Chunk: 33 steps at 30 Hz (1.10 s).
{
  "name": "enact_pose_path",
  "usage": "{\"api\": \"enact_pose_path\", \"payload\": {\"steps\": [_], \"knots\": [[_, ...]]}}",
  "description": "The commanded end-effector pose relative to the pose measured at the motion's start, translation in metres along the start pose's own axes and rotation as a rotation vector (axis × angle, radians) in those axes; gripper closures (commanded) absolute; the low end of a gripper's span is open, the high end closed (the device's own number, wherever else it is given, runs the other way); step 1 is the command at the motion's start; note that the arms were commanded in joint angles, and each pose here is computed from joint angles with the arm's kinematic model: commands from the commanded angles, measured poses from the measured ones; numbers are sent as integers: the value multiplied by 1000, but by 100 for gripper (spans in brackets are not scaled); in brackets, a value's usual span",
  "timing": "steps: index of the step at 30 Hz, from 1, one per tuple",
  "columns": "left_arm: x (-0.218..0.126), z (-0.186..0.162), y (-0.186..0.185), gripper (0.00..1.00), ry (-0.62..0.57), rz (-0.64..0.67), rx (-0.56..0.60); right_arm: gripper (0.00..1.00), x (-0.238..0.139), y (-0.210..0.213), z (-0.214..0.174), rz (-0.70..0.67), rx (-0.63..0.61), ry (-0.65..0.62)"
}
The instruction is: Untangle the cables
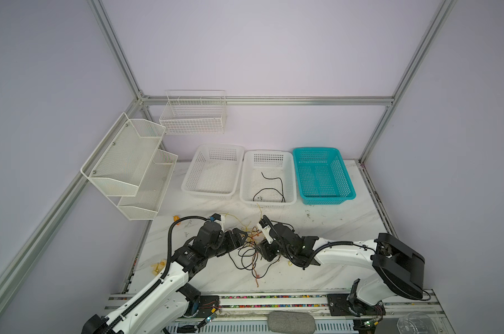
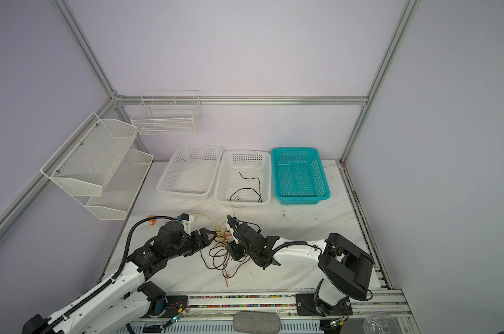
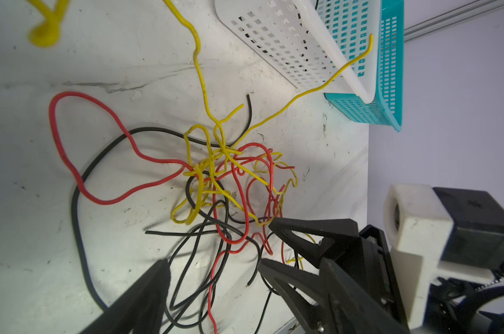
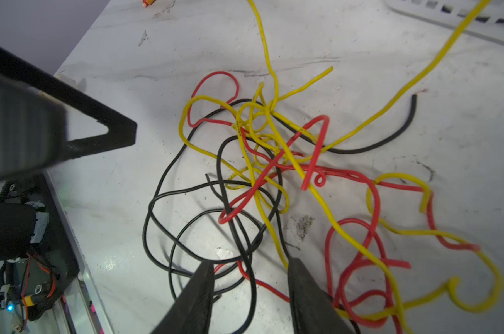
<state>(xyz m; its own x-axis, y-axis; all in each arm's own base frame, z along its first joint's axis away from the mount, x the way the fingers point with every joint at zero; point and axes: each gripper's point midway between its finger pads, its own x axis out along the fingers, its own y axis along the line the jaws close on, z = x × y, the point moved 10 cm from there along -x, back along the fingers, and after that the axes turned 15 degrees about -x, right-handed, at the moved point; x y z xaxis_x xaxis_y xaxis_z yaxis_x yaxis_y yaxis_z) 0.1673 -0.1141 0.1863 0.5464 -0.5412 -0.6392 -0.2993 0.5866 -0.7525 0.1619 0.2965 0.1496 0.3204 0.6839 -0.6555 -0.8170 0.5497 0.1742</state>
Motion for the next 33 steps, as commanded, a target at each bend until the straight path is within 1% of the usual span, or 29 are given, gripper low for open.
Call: {"api": "enact_pose_path", "payload": {"steps": [1,4,7,11,12,13,17,19,21,22,24,27,30,33], "knots": [[10,-1,12,21,-14,46,52,53,1,6,4,80,-31,-43],[15,2,11,24,-18,72,74,53,11,2,-3,47,-37,-2],[21,4,8,29,-18,82,91,54,20,1,-10,46,-36,30],[28,8,7,35,-19,104,109,56,21,1,-12,52,-35,45],[29,8,6,36,-20,106,110,58,20,1,-11,49,-36,45],[31,9,6,38,-20,106,114,61,18,1,-10,44,-37,41],[38,11,5,45,-20,122,129,82,7,2,0,32,-36,9],[42,12,6,49,-20,138,140,90,-2,3,7,31,-35,-21],[46,13,6,55,-17,151,146,98,-13,4,15,24,-35,-50],[48,14,6,59,-16,155,148,100,-18,5,19,20,-36,-63],[51,15,8,65,-20,168,153,100,-32,7,28,26,-44,-102],[55,18,11,72,-23,180,150,100,-48,11,39,47,-53,-145],[59,20,12,77,-16,186,150,100,-71,14,53,42,-49,-198],[62,20,15,78,-3,190,145,100,-99,17,71,30,-32,-275]]}}
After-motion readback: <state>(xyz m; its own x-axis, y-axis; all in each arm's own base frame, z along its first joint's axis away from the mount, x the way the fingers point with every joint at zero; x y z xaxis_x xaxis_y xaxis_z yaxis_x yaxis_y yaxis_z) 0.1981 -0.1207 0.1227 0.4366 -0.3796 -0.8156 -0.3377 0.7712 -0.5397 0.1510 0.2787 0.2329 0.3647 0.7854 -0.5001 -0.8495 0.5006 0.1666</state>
